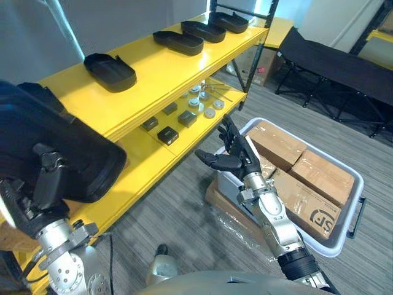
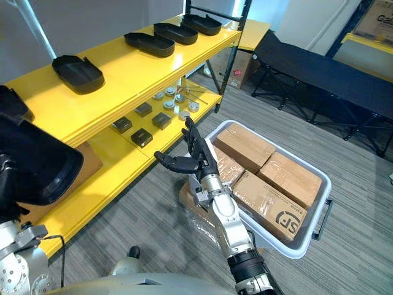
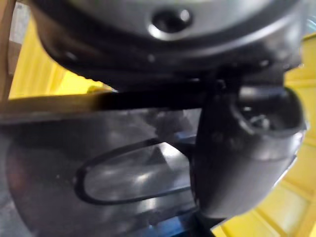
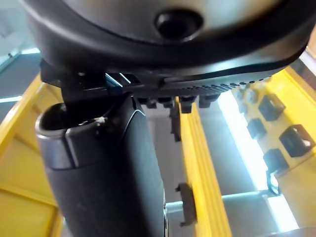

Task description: Walk over and take three plastic housings, then place them on the shelf

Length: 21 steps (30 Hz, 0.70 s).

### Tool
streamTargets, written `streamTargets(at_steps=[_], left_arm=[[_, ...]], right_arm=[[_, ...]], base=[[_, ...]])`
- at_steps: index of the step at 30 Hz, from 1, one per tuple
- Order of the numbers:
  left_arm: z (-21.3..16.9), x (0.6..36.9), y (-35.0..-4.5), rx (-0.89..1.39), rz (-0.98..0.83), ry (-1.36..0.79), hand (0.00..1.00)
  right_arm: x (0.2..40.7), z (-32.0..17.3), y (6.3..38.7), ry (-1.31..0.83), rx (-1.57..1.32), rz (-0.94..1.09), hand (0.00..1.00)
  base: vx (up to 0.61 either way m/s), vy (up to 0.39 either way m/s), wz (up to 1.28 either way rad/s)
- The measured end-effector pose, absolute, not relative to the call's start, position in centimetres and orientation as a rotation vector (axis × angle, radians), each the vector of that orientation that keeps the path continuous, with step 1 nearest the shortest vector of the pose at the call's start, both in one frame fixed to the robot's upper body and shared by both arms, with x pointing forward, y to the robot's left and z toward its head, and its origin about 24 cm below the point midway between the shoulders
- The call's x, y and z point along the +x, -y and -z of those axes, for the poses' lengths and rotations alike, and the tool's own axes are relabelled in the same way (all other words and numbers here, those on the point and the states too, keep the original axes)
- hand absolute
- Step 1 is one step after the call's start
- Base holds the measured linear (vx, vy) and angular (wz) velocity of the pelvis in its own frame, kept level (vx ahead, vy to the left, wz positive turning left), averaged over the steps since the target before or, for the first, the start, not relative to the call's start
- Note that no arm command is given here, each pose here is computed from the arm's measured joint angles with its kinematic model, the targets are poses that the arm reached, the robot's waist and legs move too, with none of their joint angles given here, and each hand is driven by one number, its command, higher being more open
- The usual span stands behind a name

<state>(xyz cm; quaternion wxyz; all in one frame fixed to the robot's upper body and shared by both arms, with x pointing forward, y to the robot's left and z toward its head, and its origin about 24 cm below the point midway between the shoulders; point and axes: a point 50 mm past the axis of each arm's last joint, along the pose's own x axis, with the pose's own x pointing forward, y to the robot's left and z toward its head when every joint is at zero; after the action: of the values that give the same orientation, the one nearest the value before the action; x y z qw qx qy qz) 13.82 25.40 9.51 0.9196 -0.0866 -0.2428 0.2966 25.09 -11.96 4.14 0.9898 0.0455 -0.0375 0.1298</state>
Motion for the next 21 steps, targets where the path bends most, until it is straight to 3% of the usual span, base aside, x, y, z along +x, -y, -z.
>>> streamTargets(at_steps=[9,14,21], left_arm=[[-10.5,15.3,-23.2,-0.15,-0.272,0.542,0.0],[-9.6,16.0,-22.4,-0.179,-0.251,0.509,0.0],[-9.5,16.1,-21.4,-0.198,-0.19,0.509,0.0]], right_arm=[[21.7,-2.0,16.4,0.008,0.111,-0.077,1.0],[22.7,-5.1,17.4,0.2,0.072,-0.102,1.0],[23.3,-6.0,17.8,0.256,0.089,-0.066,1.0]], base=[[-0.01,0.031,0.93],[-0.04,-0.098,0.42],[-0.11,0.02,0.15]])
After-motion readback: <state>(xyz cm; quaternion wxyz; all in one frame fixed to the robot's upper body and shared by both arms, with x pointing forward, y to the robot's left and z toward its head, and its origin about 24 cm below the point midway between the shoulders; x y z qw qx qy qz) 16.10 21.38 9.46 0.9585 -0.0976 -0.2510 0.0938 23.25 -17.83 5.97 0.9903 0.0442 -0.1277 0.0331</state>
